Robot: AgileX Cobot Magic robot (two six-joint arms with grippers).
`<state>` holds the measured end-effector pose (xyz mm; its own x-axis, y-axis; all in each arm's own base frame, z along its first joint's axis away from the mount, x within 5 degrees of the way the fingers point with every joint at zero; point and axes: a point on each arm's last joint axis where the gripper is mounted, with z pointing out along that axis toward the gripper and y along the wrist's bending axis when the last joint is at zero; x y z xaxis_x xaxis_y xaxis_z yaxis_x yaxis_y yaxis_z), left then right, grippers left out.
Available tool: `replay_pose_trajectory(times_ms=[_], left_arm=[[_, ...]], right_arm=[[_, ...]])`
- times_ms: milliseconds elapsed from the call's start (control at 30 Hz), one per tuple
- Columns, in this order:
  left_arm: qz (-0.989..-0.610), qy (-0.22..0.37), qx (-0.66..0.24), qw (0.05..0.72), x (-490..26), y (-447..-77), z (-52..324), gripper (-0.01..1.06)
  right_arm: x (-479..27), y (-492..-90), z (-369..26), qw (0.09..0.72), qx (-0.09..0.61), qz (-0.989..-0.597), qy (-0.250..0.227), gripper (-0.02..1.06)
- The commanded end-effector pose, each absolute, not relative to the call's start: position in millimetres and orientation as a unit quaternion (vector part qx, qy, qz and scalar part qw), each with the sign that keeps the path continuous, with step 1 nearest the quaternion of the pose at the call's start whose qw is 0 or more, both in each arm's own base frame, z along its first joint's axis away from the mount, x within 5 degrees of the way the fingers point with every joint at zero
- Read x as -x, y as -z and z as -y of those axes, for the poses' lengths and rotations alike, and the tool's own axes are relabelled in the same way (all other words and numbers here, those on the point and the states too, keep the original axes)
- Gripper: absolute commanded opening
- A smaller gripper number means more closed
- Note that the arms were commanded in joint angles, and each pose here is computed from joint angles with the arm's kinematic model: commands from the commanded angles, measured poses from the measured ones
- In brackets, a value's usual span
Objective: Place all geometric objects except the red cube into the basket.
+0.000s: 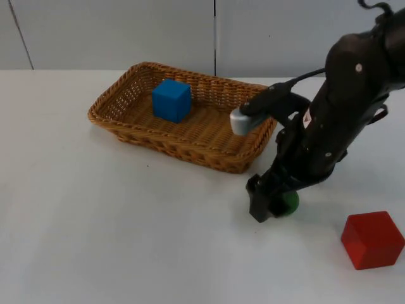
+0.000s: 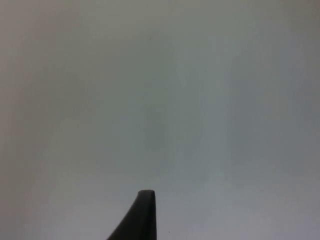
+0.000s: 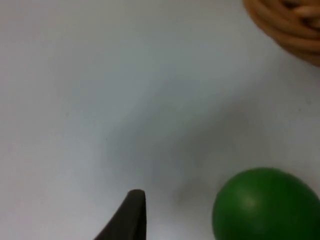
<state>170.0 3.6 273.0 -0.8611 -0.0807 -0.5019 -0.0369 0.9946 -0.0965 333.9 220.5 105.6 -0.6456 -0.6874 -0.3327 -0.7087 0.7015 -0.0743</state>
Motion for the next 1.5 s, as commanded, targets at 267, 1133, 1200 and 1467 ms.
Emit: replay_pose_trajectory(times_ms=[267, 1133, 1200, 1467], left_arm=[[-0.962, 0.044, 0.033, 0.267, -169, -274, -4, 0.98], [-0.960, 0.044, 0.033, 0.273, -170, -274, -4, 0.98], [-0.960, 0.044, 0.033, 0.273, -170, -274, -4, 0.98], [-0.960, 0.043, 0.033, 0.274, -170, -275, -4, 0.98]], right_arm=[[-333, -103, -223, 0.165, 0.388, -0.906, -0.030, 0.51], [-337, -243, -224, 0.263, 0.380, -0.886, -0.043, 0.00], [-344, -246, -229, 0.263, 0.380, -0.886, -0.043, 0.00], [-405, -220, -260, 0.240, 0.370, -0.896, -0.036, 0.00]])
